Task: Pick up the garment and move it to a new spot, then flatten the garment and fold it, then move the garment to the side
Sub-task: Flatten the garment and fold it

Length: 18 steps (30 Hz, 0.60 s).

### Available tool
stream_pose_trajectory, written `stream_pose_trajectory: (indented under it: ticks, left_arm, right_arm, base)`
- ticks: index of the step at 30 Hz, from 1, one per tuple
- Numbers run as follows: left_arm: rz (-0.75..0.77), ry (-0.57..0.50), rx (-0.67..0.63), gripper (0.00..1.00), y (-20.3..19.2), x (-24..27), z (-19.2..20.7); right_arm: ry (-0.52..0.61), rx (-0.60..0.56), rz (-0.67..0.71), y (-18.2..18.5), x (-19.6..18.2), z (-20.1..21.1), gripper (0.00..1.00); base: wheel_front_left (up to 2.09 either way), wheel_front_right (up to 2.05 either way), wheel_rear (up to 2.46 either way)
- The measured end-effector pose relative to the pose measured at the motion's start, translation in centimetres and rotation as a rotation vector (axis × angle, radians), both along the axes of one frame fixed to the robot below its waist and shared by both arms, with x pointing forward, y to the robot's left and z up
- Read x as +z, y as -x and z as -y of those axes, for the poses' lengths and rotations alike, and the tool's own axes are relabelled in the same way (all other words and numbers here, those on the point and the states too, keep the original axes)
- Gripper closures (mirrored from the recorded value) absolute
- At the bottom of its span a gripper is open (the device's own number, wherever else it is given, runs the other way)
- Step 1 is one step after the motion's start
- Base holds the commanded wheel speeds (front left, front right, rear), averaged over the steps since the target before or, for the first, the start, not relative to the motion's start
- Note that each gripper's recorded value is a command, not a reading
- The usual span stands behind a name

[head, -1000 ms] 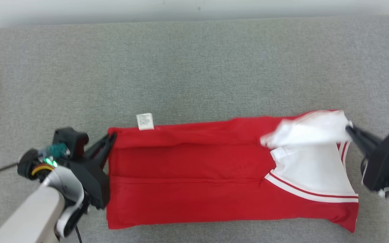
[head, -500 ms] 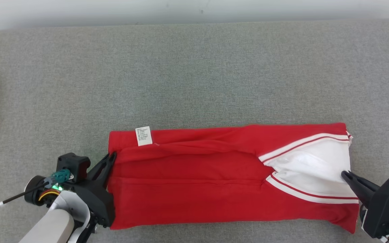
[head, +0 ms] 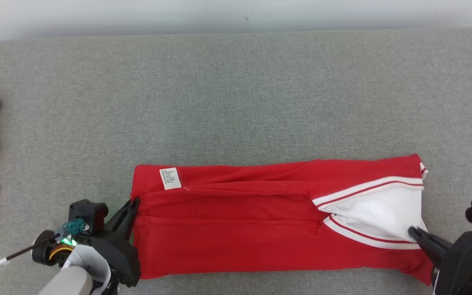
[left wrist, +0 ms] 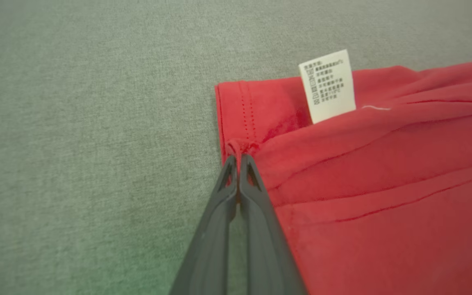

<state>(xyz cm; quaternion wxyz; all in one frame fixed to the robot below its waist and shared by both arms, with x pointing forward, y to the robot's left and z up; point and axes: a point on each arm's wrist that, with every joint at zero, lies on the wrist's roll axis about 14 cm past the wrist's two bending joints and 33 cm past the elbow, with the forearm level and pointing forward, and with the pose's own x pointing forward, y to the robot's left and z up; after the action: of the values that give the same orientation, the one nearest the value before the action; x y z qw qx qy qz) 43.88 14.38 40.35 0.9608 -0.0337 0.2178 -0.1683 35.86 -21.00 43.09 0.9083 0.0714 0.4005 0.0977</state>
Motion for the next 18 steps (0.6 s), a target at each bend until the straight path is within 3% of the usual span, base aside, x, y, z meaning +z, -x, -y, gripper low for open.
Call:
stream_pose_trajectory:
  ticks: [1, 2, 9, 18]
  left_arm:
    - [-0.003, 0.004, 0.005, 0.0, 0.1, -0.1, 0.0]
    - [-0.003, 0.004, 0.005, 0.0, 0.1, -0.1, 0.0]
    - [0.034, 0.055, 0.09, 0.0, 1.1, 0.1, -0.8]
    - [0.228, 0.131, 0.211, 0.0, 1.6, 4.3, -1.9]
  right_arm:
    - [-0.003, 0.002, -0.01, 0.3, -0.2, -0.1, 0.9]
    - [-0.003, 0.002, -0.01, 0.3, -0.2, -0.1, 0.0]
    - [-0.005, 0.0, -0.042, 1.7, -1.2, -0.3, 0.0]
    - [-0.03, -0.051, 0.073, 1.4, 0.2, 0.0, 0.0]
  base:
    - [0.0, 0.0, 0.0]
    - [0.0, 0.0, 0.0]
    - [0.0, 0.0, 0.0]
    - [0.0, 0.0, 0.0]
